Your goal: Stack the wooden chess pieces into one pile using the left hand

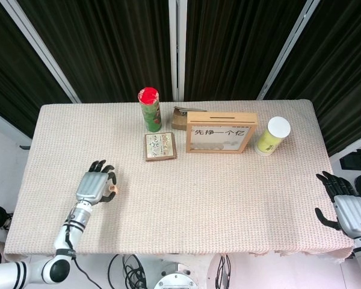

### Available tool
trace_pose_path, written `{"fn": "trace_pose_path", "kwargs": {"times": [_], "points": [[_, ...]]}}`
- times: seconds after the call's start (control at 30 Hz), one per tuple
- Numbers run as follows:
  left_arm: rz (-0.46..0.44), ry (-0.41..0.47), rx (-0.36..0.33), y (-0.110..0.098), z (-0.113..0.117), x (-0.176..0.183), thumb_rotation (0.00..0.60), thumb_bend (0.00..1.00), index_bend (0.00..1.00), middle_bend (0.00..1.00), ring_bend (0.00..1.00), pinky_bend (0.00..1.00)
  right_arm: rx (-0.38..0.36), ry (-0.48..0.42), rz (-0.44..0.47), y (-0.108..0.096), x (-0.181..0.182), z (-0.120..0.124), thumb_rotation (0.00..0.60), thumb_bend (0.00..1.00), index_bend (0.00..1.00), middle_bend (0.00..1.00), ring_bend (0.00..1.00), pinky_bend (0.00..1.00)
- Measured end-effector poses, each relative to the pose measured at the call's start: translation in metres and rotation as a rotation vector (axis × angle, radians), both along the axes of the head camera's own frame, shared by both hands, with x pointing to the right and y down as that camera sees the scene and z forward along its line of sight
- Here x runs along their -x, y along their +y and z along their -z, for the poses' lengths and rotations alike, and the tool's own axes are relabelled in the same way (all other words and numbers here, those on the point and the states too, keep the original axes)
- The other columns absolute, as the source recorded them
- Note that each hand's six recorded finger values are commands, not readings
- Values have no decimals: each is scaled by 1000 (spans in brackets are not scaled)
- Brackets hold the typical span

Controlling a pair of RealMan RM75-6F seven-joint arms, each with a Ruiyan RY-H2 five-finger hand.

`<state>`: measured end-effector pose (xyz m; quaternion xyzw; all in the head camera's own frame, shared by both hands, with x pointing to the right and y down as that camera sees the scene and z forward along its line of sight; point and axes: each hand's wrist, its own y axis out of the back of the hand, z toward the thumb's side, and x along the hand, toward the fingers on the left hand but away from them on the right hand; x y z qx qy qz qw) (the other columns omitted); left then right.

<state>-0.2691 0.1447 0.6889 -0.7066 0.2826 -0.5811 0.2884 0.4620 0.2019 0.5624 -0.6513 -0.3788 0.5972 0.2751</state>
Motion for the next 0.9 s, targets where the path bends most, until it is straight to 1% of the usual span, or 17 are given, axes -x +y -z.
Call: {"fn": "trace_pose_path", "kwargs": {"times": [0.23, 0.53, 0.9], "points": [[5, -6, 9, 1, -4, 2, 600, 290, 499, 190, 0, 5, -2, 1, -2, 0, 0, 0, 600, 337, 0, 0, 0, 0], [2, -1, -7, -1, -3, 1, 600, 290, 461, 190, 0, 5, -1, 2, -2, 0, -1, 0, 600, 338, 0, 0, 0, 0], [4, -4, 5, 3, -4, 3, 600, 289, 444, 190, 0, 5, -1, 3, -3, 0, -1, 0, 600, 337, 0, 0, 0, 0]]}}
